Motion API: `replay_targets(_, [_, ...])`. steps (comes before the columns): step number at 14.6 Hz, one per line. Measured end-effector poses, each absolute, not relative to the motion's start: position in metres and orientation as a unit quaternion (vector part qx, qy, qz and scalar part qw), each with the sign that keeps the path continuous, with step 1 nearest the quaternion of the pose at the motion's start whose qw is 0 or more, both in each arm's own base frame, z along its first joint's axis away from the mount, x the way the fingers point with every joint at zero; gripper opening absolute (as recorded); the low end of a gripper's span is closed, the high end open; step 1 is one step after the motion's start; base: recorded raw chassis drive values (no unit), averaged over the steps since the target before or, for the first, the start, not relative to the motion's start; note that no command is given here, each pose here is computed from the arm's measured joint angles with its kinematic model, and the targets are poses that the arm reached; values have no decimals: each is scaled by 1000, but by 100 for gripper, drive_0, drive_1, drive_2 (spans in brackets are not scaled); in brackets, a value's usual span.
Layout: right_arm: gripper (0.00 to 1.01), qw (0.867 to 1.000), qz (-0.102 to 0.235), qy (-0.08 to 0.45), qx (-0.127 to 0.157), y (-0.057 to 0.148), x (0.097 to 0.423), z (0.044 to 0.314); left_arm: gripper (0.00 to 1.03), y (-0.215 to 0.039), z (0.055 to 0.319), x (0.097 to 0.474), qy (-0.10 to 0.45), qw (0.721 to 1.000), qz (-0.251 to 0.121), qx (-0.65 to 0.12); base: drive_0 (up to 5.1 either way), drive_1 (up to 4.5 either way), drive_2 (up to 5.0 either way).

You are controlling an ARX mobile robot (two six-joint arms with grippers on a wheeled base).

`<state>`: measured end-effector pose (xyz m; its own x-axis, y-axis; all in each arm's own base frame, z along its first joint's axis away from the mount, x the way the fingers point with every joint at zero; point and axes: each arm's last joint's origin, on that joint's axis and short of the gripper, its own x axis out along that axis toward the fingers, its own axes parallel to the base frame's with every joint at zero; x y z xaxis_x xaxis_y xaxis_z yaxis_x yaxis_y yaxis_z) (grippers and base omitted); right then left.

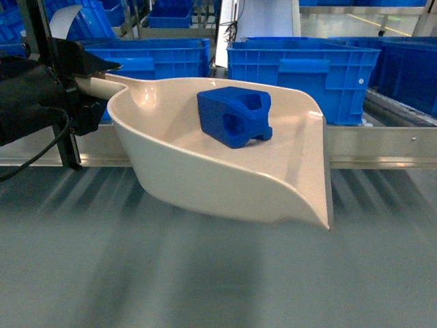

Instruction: Place part in tray to right shelf

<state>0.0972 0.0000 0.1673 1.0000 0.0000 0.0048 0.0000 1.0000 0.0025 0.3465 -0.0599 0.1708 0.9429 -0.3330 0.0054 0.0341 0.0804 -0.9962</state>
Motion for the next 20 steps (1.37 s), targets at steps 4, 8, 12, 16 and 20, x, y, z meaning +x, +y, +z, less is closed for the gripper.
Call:
replay_targets(4, [98, 1000, 0, -2, 1, 0, 97, 167, 12, -60, 171, 347, 110, 727, -126, -666, 9, 442, -424])
replay_targets(8, [98, 1000, 0, -2, 1, 0, 97, 167, 12, -60, 171, 347, 111, 726, -128, -666, 9, 441, -423])
replay_targets(12, [98, 1000, 0, -2, 1, 0, 97, 167, 12, -59, 171, 347, 110, 726, -126, -667, 1, 248, -247])
replay_targets(16, [98, 1000, 0, -2, 1, 0, 97, 167, 12, -59, 171, 347, 110, 726, -127, -666, 0, 0, 0])
replay_targets(20, [98, 1000, 0, -2, 1, 0, 97, 167, 12, -59, 171, 347, 110, 726, -127, -666, 0, 0, 0])
